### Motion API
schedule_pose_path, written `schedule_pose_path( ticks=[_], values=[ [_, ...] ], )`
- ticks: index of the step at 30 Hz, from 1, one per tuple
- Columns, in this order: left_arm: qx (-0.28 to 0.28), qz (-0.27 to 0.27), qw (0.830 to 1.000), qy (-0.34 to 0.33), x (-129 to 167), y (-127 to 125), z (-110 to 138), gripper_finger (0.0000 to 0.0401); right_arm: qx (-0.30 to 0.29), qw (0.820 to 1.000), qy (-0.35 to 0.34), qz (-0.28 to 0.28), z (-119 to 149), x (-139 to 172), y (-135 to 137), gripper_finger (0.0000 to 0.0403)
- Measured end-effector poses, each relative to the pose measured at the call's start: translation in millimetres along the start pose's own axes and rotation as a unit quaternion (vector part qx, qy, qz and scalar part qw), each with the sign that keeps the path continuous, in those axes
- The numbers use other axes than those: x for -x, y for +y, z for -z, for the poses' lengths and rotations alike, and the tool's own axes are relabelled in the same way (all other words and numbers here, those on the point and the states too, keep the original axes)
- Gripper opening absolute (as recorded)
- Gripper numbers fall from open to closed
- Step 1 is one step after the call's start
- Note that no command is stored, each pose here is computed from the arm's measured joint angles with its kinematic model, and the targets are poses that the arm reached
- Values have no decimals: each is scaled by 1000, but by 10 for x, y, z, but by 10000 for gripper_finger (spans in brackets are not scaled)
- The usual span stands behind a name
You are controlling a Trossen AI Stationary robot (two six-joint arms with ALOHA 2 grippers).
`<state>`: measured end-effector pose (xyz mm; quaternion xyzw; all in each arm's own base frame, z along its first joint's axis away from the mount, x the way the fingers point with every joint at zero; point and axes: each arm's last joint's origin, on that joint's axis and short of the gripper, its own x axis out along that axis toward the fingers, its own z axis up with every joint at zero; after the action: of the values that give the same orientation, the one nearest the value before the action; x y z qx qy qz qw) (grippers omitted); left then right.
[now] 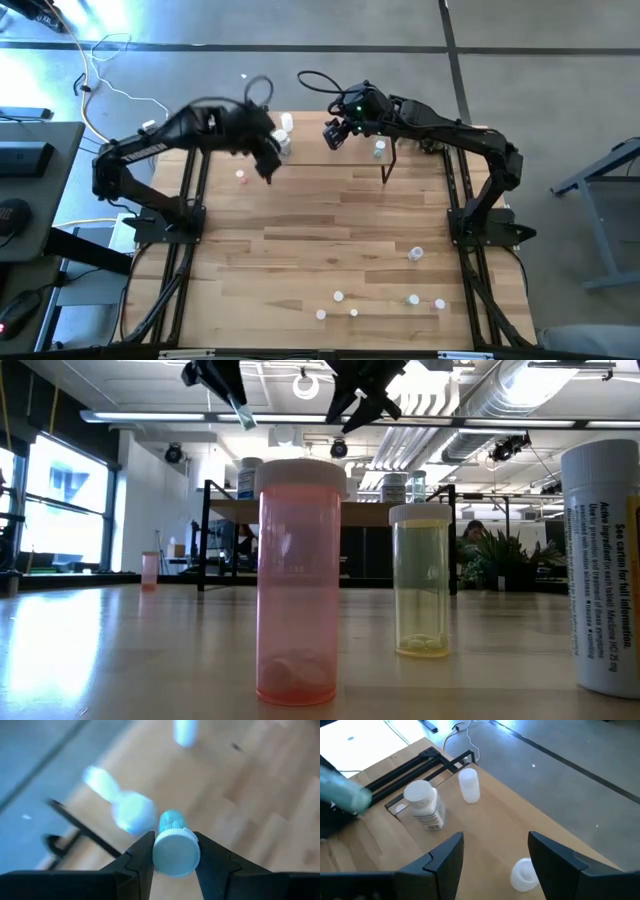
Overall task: Pick and place medicine bottles onto shelf by color
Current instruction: Put the left green transparent pill bottle on the shelf
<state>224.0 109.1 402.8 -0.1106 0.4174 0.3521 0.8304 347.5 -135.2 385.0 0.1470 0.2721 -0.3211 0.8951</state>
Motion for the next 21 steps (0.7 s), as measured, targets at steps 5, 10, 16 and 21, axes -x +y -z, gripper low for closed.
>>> schedule_pose_path(
  ticks=[5, 10, 16, 21],
  values=[
    [5, -55, 998, -22, 23, 341, -115, 111, -8, 1000, -1, 11, -25, -21, -92, 213],
    [36, -96, 995, 1, -116, 649, -150, 111, -15, 1000, -2, 21, -50, -41, -188, 213],
    [62, -80, 994, 50, -472, 818, -199, 111, -21, 999, -2, 30, -76, -61, -298, 213],
    [68, -79, 991, 84, -745, 882, -237, 111, -18, 999, -3, 37, -92, -73, -370, 213]
  ],
)
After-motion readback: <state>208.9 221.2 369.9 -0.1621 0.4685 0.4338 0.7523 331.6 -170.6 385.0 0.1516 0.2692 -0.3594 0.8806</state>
